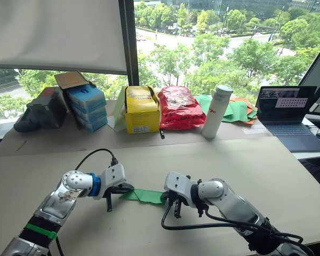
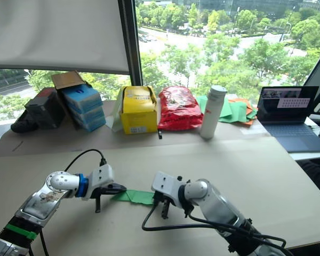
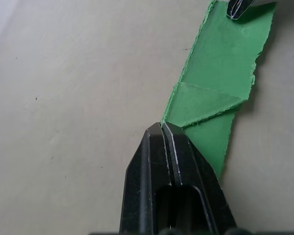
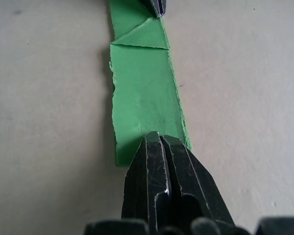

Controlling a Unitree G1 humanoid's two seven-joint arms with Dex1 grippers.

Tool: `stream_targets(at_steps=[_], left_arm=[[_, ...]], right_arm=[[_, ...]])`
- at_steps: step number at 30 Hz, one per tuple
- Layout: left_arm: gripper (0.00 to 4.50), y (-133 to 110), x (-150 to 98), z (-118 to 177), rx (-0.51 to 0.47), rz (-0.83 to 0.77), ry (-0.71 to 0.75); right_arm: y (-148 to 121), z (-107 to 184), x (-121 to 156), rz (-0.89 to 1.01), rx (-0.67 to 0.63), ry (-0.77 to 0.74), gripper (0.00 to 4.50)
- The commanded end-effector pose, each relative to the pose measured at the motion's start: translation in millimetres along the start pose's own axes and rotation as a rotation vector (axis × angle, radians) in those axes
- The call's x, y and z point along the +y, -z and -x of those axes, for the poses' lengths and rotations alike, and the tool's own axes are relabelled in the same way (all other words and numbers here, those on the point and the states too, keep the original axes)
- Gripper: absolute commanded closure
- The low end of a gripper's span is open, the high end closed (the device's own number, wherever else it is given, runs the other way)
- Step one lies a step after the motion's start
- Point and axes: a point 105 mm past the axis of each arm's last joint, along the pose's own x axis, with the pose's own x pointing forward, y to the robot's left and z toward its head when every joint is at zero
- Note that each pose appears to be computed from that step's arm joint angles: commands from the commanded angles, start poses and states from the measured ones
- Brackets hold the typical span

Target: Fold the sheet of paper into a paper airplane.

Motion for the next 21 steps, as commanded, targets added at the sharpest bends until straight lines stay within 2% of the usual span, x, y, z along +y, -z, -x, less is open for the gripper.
stream_targets(at_steps=[1, 4, 8, 11, 15, 18, 21], left_arm=[[4.50, 9.3, 5.9, 9.3, 0.005, 0.089, -0.059], [4.50, -15.5, 15.1, 24.0, -0.126, 0.113, -0.109], [4.50, -35.8, 21.0, 43.0, -0.228, 0.170, -0.152], [4.50, -46.1, 9.9, 51.8, -0.296, 0.222, -0.114], [4.50, -46.7, -13.0, 60.4, -0.356, 0.319, -0.055], [4.50, -44.4, -16.6, 66.1, -0.374, 0.360, -0.077], [4.50, -33.6, -25.8, 69.6, -0.336, 0.390, -0.077]], right_arm=[[-2.1, -1.9, -1.2, 0.014, -0.018, 0.012, 4.44], [-25.6, 4.4, -4.4, 0.042, -0.133, 0.040, 4.44], [-45.1, 14.6, -6.1, 0.071, -0.234, 0.069, 4.44], [-57.1, 24.9, -4.9, 0.113, -0.289, 0.081, 4.44], [-68.0, 38.4, 1.1, 0.147, -0.344, 0.080, 4.44], [-67.7, 45.9, 3.8, 0.149, -0.367, 0.073, 3.65], [-60.7, 54.4, 20.9, 0.130, -0.384, -0.023, 2.64]])
